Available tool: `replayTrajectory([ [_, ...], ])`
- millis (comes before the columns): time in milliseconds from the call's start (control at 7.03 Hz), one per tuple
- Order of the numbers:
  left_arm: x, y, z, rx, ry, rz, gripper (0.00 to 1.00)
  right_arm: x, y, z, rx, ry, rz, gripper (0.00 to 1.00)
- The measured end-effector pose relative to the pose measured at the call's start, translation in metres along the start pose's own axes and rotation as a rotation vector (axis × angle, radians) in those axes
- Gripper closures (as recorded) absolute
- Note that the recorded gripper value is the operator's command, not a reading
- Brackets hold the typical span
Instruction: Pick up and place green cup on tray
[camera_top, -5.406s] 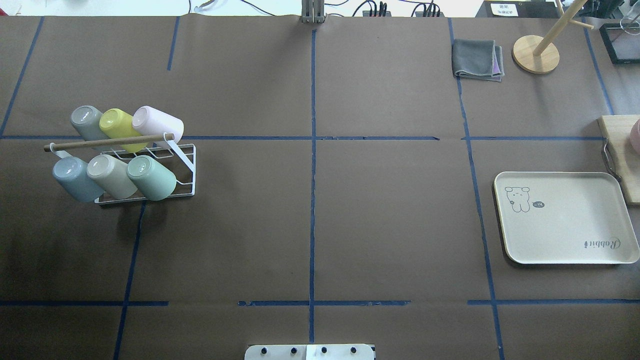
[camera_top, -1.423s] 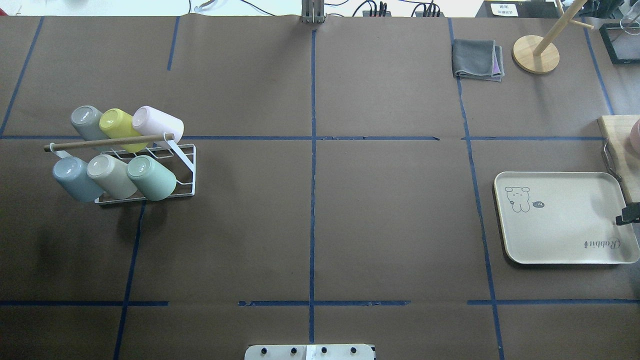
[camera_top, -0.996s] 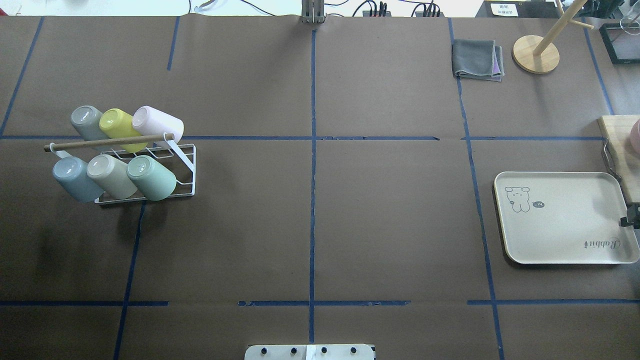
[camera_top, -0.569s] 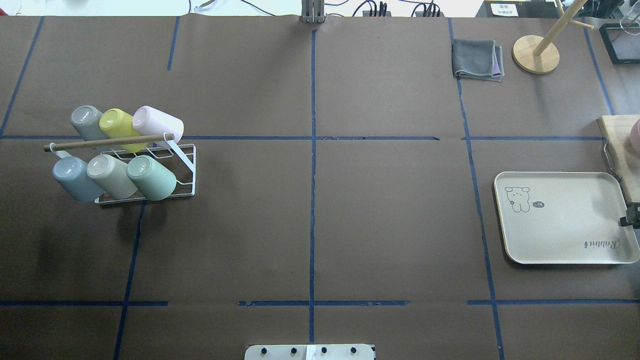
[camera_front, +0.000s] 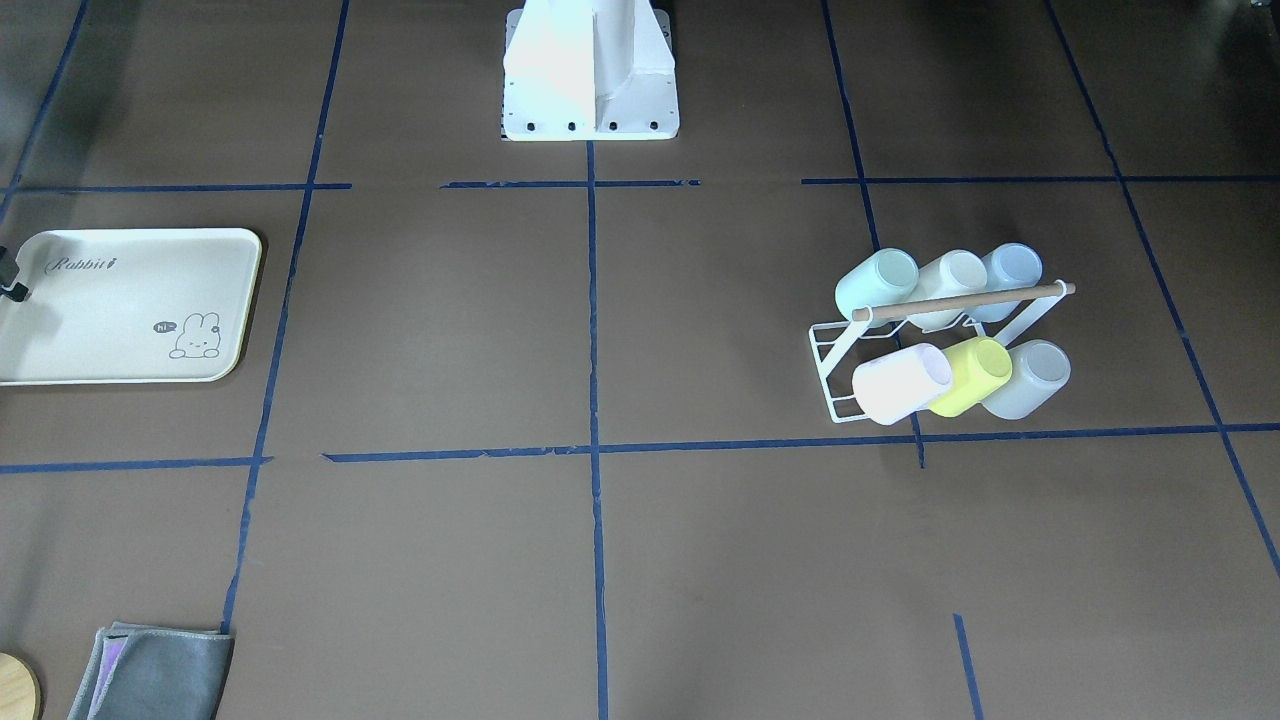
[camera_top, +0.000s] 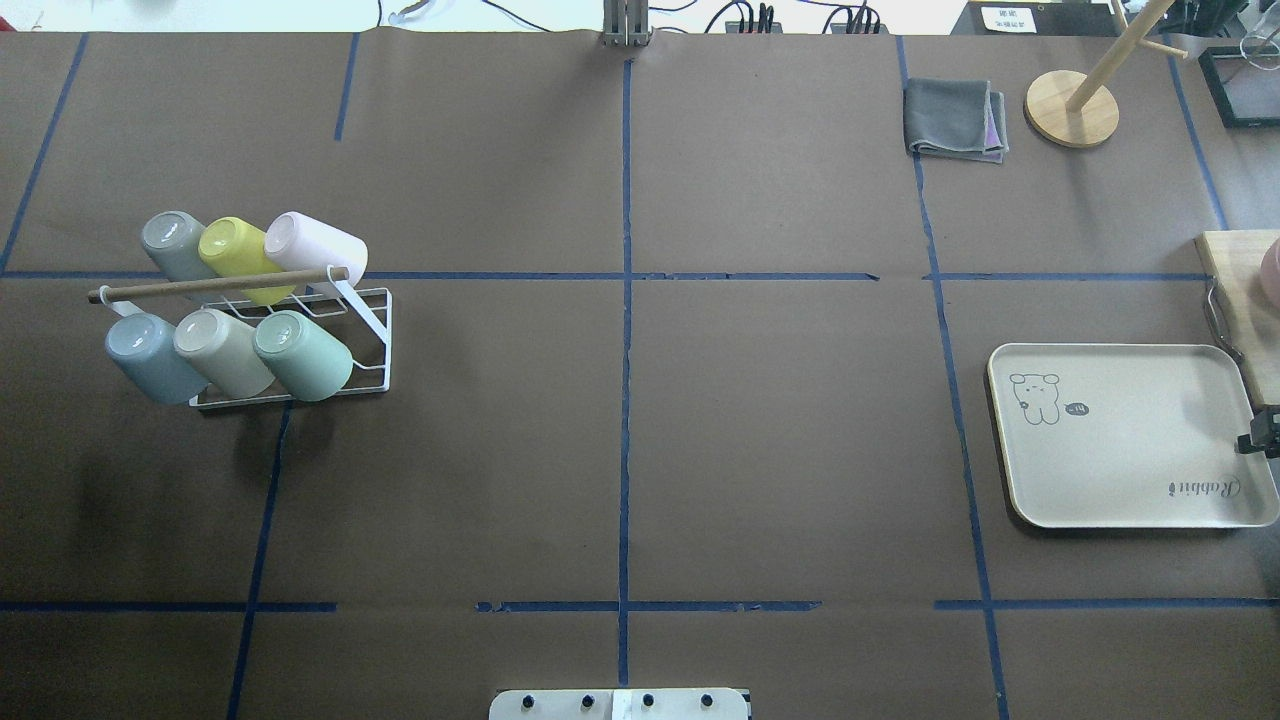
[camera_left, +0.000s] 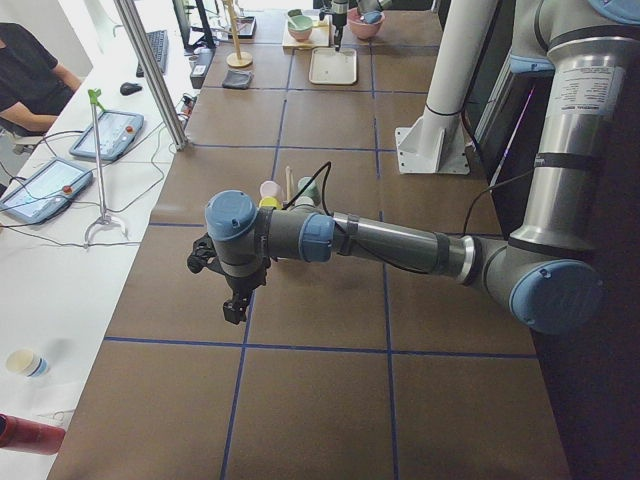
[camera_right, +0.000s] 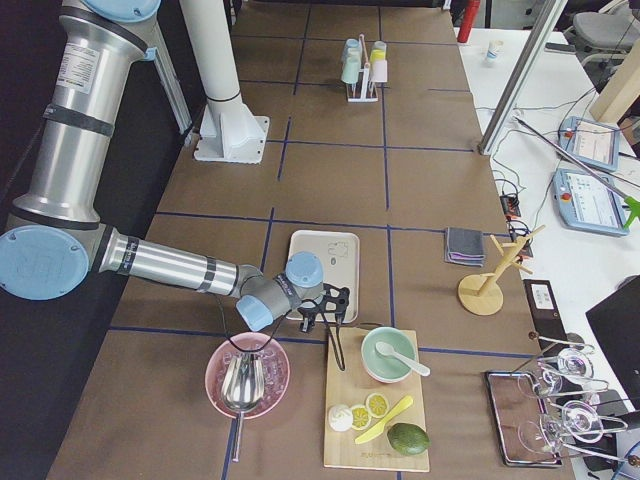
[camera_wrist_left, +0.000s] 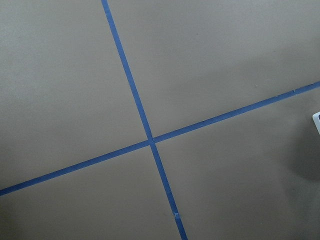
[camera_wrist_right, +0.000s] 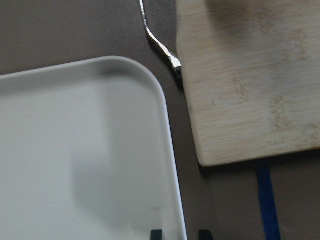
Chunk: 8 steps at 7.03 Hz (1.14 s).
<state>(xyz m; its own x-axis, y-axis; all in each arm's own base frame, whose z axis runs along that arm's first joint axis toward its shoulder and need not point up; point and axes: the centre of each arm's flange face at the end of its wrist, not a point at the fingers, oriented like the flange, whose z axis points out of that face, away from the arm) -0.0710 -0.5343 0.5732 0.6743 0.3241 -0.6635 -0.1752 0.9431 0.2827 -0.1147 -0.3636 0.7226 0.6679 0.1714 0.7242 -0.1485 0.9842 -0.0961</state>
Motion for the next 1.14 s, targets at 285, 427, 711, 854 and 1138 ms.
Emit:
replayTrajectory([
  [285,0.0,0.0,0.0,0.0,0.0,0.0,0.0,-0.001,0.0,0.0,-0.002,-0.001,-0.002,1.0],
  [427,0.0,0.0,-0.001,0.001,0.0,0.001,0.0,-0.001,0.001,0.001,-0.004,-0.001,-0.003,1.0],
  [711,0.003,0.0,-0.004,0.007,-0.002,0.007,0.0,-0.002,0.003,-0.002,0.005,-0.014,-0.022,1.0],
  [854,0.005,0.0,-0.005,0.009,-0.003,0.01,0.0,-0.004,0.005,-0.007,0.021,-0.047,-0.049,1.0],
  [1138,0.006,0.0,-0.006,0.011,-0.002,0.011,0.0,-0.002,0.002,-0.033,0.056,-0.147,-0.064,1.0],
])
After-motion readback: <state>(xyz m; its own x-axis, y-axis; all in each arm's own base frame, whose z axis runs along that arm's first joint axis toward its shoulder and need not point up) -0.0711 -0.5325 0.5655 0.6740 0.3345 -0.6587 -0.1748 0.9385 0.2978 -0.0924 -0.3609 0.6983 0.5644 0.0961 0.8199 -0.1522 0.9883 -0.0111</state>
